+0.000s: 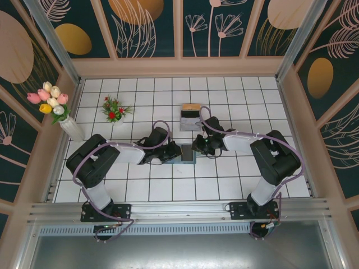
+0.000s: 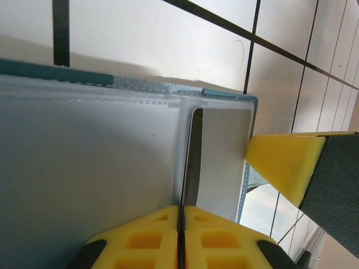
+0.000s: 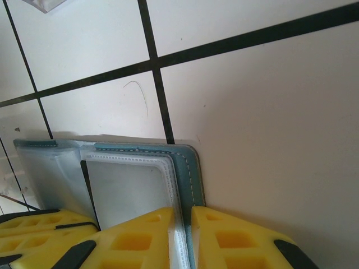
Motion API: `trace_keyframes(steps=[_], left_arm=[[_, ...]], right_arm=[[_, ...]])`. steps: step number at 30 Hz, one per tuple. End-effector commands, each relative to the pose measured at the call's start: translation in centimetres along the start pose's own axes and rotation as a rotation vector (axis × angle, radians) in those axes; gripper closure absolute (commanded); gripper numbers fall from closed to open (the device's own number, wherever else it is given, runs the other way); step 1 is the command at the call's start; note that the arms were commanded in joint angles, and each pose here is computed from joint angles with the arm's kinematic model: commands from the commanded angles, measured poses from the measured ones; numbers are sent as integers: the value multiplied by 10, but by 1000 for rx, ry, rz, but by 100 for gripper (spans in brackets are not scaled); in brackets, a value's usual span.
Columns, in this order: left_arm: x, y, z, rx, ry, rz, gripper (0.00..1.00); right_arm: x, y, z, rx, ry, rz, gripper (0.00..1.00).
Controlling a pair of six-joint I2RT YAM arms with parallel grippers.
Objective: Take the credit cards out of the card holder
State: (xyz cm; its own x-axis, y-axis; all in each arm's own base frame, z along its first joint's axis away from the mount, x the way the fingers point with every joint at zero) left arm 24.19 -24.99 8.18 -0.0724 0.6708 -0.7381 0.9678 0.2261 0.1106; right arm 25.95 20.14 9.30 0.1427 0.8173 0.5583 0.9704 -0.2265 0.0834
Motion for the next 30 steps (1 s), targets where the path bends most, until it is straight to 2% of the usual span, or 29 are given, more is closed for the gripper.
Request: trace_keyframes(steps=[1,7,17,23,28,30], left_arm=[[-1,0,4,16,-27,16,85],[-1,0,6,21,-45,15,83],[2,-1,5,14,-47,8,93],[6,0,-2,-25,19,15,100],[12,2,-9,-51,83,32,100],[5,4,-16,-70,67,43,100]], right_arm=[[-15,-12,13,72,-58,8,80],[-11,-14,14,83,-41,-13,81],[-8,-18,18,102,-35,-37,81],[-13,-15,14,69,-86,-22,82],[-19,-11,10,47,-100,3,83],[-20,-10,9,44,-103,7,83]])
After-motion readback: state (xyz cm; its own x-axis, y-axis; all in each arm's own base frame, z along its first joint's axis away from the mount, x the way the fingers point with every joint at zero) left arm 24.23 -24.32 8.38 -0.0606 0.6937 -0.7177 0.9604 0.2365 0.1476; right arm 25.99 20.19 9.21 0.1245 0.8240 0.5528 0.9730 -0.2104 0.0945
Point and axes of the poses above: each hand's point on the last joint's axis, 136 mm out from that joint toward the fingers, its own z axis out along the fingers, its own x axis along the line the jaws close on, y = z × x, the point moved 9 cm from there along -z, back along the fingers, and after that the axes turned 2 degrees about z, right-handed, at the moved point
